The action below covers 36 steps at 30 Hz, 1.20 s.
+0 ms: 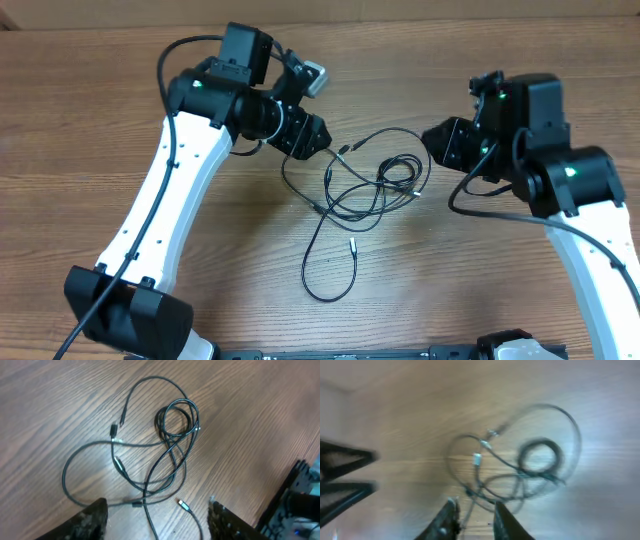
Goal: Untangle cables
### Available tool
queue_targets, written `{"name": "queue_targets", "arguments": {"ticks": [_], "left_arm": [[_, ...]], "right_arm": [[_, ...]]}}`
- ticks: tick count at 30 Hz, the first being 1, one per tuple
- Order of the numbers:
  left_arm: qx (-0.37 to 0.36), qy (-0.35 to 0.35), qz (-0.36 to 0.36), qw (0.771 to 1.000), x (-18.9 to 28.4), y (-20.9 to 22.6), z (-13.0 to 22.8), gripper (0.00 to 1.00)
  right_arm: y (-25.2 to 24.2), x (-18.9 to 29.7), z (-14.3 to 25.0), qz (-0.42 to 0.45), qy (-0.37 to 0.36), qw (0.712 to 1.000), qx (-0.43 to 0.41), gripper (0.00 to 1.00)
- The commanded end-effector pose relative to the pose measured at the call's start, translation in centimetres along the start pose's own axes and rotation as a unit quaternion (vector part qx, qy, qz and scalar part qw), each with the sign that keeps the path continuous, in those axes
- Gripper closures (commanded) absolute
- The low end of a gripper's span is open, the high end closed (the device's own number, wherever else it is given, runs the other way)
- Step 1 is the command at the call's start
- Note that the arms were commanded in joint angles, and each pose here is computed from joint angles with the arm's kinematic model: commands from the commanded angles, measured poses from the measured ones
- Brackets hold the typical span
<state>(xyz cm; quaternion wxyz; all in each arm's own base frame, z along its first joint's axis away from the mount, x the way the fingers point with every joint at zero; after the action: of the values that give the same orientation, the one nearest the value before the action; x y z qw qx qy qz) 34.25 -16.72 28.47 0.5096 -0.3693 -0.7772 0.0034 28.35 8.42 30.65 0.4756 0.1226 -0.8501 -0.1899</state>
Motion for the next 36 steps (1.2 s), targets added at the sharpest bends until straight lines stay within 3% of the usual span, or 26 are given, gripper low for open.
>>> {"name": "queue_targets", "arguments": {"ticks": [1, 8, 9, 10, 14, 24, 31, 36], "left_arm": [[-0.097, 0.014, -0.003, 0.995, -2.1, -1.2, -0.6, 0.34], [-0.144, 0.077, -0.061, 0.985, -7.9, -1.0, -0.1, 0.33], [-0.145, 0.105, -0.053, 0.982, -10.2, -1.0, 0.5, 0.33], [-0.145, 0.115, -0.050, 0.981, -11.0, -1.0, 0.8, 0.33], [-0.147, 0.159, -0.042, 0.975, -14.5, -1.0, 2.2, 0.32], [-0.172, 0.214, -0.048, 0.960, -20.4, -1.8, 4.5, 0.34], [-0.158, 0.195, -0.102, 0.963, -22.3, -0.4, 3.9, 0.49], [-0.151, 0.191, -0.136, 0.960, -22.2, 0.2, 3.7, 0.66]], "right_arm": [[-2.9, 0.3, 0.1, 0.133, -0.020, 0.989, -0.057, 0.76], [-5.2, 1.1, 1.0, 0.208, -0.005, 0.975, -0.082, 0.61], [-5.5, 1.2, 1.1, 0.204, 0.003, 0.976, -0.080, 0.46], [-5.5, 1.2, 1.1, 0.196, 0.009, 0.978, -0.066, 0.38], [-5.3, 1.2, 1.5, 0.186, 0.029, 0.982, -0.030, 0.23], [-5.3, 1.2, 1.5, 0.185, 0.030, 0.982, -0.030, 0.20], [-5.3, 1.2, 1.7, 0.186, 0.036, 0.981, -0.031, 0.20], [-5.4, 1.2, 1.9, 0.188, 0.042, 0.981, -0.032, 0.20]]}}
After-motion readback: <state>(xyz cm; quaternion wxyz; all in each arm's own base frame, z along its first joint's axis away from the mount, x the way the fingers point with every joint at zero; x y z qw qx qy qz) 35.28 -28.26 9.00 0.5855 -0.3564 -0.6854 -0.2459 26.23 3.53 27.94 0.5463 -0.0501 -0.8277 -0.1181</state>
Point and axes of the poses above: each gripper's point midway between its finger pads, its own x axis back along the fingers, its own y axis along the line the jaws close on, z = x × y, the point moved 7 cm from there along x, back along the fingers, and after that the axes turned 5 degrees about x, right-handed, at the moved point
